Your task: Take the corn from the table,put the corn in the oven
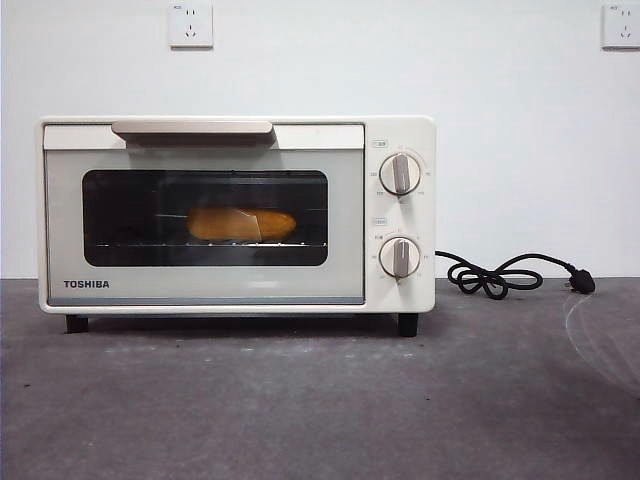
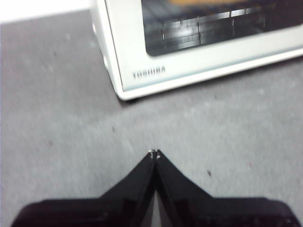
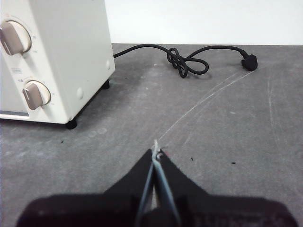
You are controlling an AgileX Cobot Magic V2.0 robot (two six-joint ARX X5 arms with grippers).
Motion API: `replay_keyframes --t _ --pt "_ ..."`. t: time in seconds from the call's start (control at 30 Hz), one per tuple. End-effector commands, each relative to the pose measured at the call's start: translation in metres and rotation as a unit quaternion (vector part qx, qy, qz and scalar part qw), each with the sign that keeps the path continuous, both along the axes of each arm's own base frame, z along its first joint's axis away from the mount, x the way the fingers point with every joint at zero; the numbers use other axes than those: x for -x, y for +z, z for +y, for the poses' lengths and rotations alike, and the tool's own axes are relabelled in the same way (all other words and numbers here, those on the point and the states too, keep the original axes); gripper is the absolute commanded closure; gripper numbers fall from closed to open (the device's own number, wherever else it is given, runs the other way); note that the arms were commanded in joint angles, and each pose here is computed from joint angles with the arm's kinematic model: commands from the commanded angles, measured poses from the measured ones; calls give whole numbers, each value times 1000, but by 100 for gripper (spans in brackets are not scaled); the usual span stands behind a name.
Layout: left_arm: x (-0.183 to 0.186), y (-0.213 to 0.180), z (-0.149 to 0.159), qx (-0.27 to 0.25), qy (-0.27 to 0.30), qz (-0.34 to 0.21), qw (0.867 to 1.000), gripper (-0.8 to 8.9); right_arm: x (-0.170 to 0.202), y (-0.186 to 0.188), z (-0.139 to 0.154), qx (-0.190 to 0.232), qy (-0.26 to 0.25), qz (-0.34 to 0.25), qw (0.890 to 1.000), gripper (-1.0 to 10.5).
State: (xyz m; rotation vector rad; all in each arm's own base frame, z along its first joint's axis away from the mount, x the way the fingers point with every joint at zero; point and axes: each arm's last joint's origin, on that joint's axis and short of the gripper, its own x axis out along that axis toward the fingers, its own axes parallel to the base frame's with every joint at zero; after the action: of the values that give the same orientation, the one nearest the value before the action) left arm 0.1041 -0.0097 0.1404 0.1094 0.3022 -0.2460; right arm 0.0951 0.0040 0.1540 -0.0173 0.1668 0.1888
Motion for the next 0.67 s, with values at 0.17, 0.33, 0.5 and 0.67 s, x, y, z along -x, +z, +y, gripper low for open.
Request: replay_keyframes --t 0.17,0.33,0.5,0.67 --pt "5 9 0 2 2 -67 998 817 0 -3 0 -4 -3 4 1000 962" --pt "8 16 1 4 2 -103 995 817 0 -3 0 -4 -3 4 1000 962" --pt "8 15 1 4 2 -101 995 817 0 -3 0 -4 -3 4 1000 962" --pt "8 15 1 4 2 -101 995 817 0 -3 0 -4 -3 4 1000 962"
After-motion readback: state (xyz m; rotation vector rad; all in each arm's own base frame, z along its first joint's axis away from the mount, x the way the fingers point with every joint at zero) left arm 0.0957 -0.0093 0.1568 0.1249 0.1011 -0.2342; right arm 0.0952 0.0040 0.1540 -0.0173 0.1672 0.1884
